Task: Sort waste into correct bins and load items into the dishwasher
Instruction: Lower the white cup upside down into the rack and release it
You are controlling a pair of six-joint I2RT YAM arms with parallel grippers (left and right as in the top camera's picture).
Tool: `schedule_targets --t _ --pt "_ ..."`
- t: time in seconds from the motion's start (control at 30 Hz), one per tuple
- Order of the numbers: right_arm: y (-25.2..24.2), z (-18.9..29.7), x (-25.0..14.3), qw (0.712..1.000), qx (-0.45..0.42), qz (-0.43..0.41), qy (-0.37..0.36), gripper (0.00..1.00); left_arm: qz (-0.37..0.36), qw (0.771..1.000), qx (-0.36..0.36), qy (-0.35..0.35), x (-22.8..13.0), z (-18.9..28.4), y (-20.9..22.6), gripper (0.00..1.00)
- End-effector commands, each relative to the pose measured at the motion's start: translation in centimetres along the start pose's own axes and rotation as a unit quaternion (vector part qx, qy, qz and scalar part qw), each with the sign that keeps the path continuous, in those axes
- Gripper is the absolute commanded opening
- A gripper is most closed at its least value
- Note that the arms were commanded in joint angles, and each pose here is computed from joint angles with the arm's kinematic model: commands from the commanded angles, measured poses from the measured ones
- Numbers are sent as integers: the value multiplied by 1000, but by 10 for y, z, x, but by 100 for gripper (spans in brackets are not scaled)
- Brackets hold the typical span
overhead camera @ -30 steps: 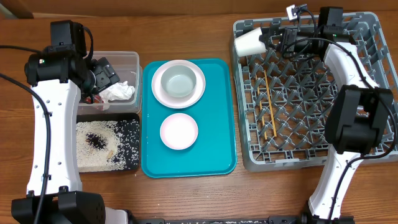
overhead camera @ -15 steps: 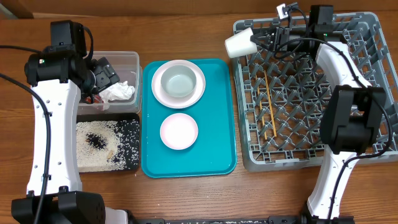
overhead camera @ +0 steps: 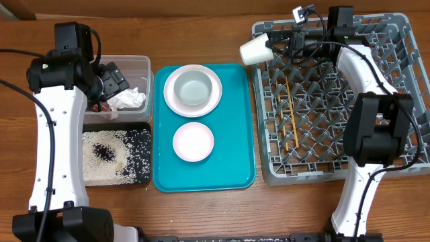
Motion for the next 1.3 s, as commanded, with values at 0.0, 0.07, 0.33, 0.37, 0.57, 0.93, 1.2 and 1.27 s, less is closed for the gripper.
schedule_targets --t 0.0,0.07,0.33,0.37,0.57,0.93,1.2,1.27 --pt "-11 1 -1 999 -40 -6 4 4 -2 1000 0 -6 4 1 0 100" --pt "-21 2 -5 998 -67 -17 10 4 -2 1000 0 -6 4 1 0 100" --pt "-27 9 -6 997 -76 -22 8 4 -1 1000 0 -6 5 2 0 100" --pt "-27 10 -6 997 -77 -22 7 4 -2 1000 0 -6 4 1 0 100" --pt "-35 11 -8 995 -98 -11 12 4 -2 1000 0 -6 4 1 0 100" --pt "-39 14 -9 994 -108 1 13 4 -2 1000 0 -6 4 1 0 100" --pt "-42 20 -9 994 -112 -3 10 4 -2 1000 0 -6 4 1 0 100" --pt "-41 20 -9 994 -111 -6 11 4 -2 1000 0 -6 4 1 0 100"
Point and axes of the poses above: each gripper's point midway between its finger pads, its own z axis back along the fingers, its own y axis along the line the jaws close on, x = y × z, the point moved 1 cm from there along z, back along the fingers, and after that the axes turned 10 degrees about z, right-handed, at the moved point
